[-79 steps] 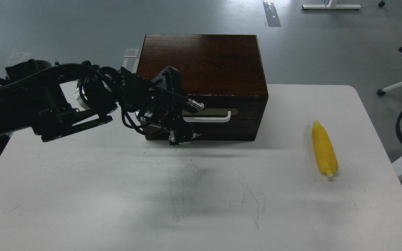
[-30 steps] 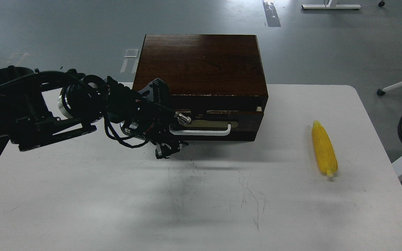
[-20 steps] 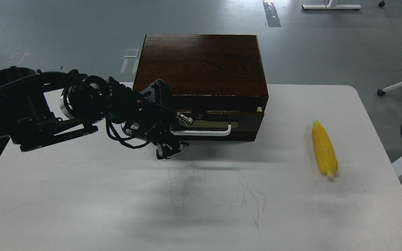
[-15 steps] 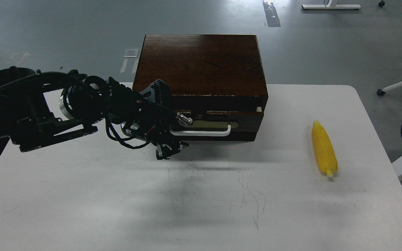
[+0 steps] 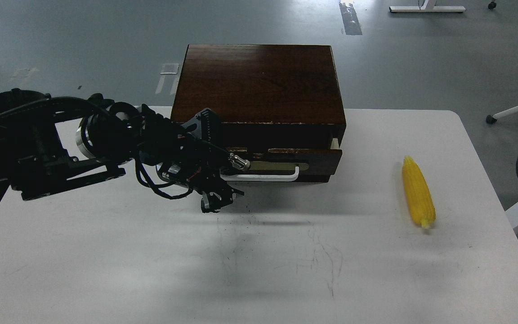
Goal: Put corn in drawer with both arms
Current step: 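Pull the drawer handle toward the robot with the left hand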
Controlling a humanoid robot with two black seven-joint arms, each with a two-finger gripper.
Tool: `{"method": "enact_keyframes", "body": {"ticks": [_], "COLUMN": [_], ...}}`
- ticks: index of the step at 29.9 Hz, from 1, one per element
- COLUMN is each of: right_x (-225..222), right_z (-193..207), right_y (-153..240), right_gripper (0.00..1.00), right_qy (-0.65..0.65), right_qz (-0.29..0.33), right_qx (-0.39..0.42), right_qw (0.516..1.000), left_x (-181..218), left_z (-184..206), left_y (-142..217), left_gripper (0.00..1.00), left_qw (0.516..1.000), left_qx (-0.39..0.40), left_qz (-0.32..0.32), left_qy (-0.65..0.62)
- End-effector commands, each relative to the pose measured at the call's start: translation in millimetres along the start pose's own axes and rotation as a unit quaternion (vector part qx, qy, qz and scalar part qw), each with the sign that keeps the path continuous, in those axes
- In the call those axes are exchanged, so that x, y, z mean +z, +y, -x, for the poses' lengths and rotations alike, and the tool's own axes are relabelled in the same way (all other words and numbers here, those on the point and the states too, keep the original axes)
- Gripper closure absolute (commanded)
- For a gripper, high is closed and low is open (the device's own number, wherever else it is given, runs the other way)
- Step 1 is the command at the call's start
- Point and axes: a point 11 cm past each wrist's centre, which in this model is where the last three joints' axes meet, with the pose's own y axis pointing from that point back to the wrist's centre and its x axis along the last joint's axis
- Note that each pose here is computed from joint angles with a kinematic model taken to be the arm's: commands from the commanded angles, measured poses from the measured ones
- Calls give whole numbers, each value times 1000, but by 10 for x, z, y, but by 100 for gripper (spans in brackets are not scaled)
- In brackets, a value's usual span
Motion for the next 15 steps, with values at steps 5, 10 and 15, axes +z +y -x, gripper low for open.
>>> {"method": "enact_keyframes", "body": {"ticks": [5, 10, 15], "right_x": [-8, -8, -2], "right_z": [13, 13, 6], "right_y": [-9, -9, -4], "right_gripper": [0, 0, 0], "right_qy": [0, 0, 0], "right_qz": [-1, -1, 0], "right_qx": [-1, -1, -1], "right_qw": [1000, 1000, 1000], "left_x": [117, 123, 117], "left_z": [-12, -20, -21], "left_y": [1, 3, 5], "left_gripper": [58, 58, 35], "left_qw": [1000, 1000, 1000], "left_qx": [-4, -4, -7], "left_qz": [15, 15, 15], "left_qy": [-4, -5, -3]}}
